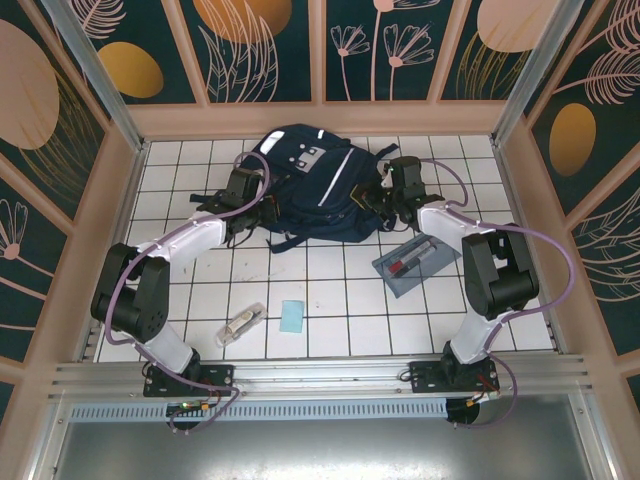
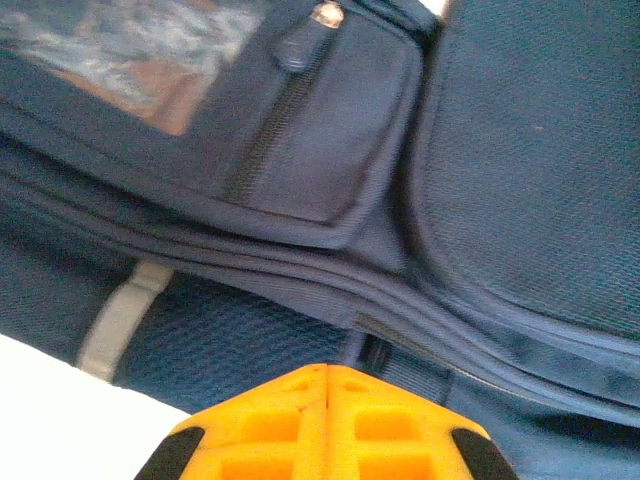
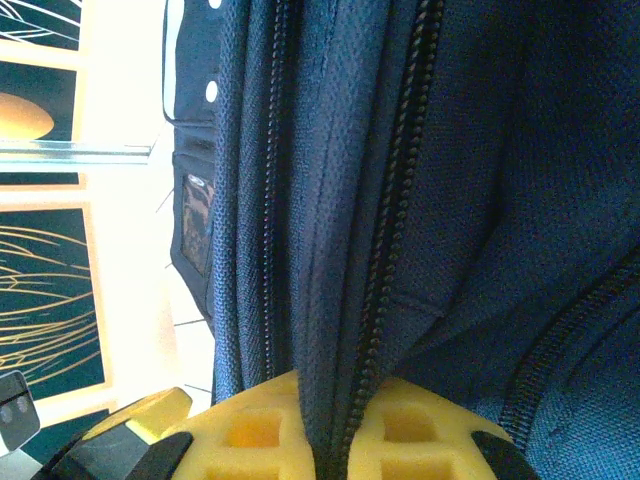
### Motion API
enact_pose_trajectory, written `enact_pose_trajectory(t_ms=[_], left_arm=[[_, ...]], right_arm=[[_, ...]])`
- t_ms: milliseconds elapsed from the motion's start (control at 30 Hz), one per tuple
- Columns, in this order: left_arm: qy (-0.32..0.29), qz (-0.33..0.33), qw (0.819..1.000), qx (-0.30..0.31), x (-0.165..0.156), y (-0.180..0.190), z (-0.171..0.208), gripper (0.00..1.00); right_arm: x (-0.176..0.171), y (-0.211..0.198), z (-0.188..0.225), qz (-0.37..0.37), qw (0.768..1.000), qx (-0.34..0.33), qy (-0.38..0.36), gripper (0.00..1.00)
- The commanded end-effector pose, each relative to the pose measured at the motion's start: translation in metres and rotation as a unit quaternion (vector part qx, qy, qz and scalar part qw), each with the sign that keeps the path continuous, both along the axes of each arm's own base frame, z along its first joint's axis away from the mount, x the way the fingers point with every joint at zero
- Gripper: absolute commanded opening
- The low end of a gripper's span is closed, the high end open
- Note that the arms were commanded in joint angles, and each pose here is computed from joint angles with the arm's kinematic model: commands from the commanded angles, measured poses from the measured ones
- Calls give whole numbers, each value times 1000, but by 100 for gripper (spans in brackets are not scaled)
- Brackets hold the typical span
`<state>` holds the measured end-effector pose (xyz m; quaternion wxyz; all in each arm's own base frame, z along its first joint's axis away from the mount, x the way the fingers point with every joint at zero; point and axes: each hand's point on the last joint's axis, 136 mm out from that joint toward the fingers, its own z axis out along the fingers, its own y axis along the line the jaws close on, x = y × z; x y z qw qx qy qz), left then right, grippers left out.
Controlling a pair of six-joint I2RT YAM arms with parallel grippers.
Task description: Pack the student bag
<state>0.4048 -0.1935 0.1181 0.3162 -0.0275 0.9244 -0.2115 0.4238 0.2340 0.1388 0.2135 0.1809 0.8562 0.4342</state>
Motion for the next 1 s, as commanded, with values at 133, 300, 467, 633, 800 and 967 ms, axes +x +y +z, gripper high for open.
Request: enact_pose_trajectory(t_ms=[133, 300, 467, 633, 800, 967], left_arm=[[-78, -156, 981, -82, -30, -86, 54, 29], [-59, -188, 975, -99, -41, -110, 42, 55], [-44, -156, 981, -111, -34, -111, 38, 83], [-21, -89, 985, -147, -17, -112, 33, 86], [21, 0, 955, -297, -8, -123, 32, 87], [4, 81, 910, -406, 6, -113, 46, 87]], right_arm=[[8, 17, 54, 15, 997, 37, -60, 0], [6, 23, 70, 29, 996, 63, -63, 0], [3, 22, 79, 30, 995, 65, -68, 0], [-2, 24, 83, 30, 994, 77, -72, 0], [-8, 25, 80, 23, 992, 104, -67, 0], [-19, 30, 76, 32, 991, 116, -62, 0]])
